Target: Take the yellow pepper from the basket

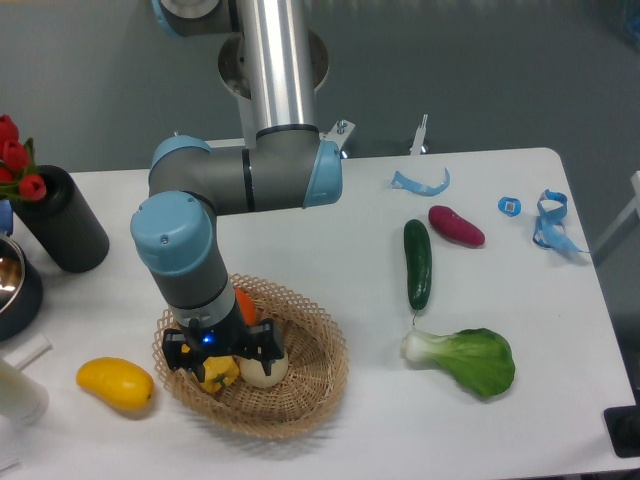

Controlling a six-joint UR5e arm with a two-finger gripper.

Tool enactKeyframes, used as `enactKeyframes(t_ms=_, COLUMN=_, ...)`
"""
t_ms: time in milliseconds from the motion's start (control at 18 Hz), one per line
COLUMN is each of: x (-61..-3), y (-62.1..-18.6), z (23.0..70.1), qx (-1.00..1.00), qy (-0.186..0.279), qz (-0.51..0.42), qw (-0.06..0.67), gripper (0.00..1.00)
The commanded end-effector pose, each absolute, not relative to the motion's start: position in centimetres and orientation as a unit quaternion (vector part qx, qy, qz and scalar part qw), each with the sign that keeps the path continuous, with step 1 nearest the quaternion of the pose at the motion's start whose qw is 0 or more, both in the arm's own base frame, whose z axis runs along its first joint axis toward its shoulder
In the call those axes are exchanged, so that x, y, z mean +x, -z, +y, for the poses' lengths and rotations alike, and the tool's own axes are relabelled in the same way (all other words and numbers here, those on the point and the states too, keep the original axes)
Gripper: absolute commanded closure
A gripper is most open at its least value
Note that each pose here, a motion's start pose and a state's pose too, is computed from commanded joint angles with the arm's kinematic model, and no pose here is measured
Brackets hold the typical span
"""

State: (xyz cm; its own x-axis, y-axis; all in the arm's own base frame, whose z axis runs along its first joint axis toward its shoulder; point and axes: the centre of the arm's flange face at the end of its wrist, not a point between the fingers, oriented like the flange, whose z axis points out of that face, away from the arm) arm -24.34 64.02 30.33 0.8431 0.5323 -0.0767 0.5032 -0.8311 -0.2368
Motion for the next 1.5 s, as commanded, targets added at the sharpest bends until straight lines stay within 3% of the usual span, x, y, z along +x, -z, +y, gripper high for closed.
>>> enactKeyframes(t_ms=722, x=-24.0, y=-27.4, z=64.4, qx=-0.931, qy=-0.058, qz=-0.347, qw=0.099, gripper=0.00)
enactKeyframes(t_ms=1500, x=-21.0, y=-23.8, z=63.5, qx=-0.937, qy=-0.050, qz=-0.341, qw=0.063, gripper=0.00)
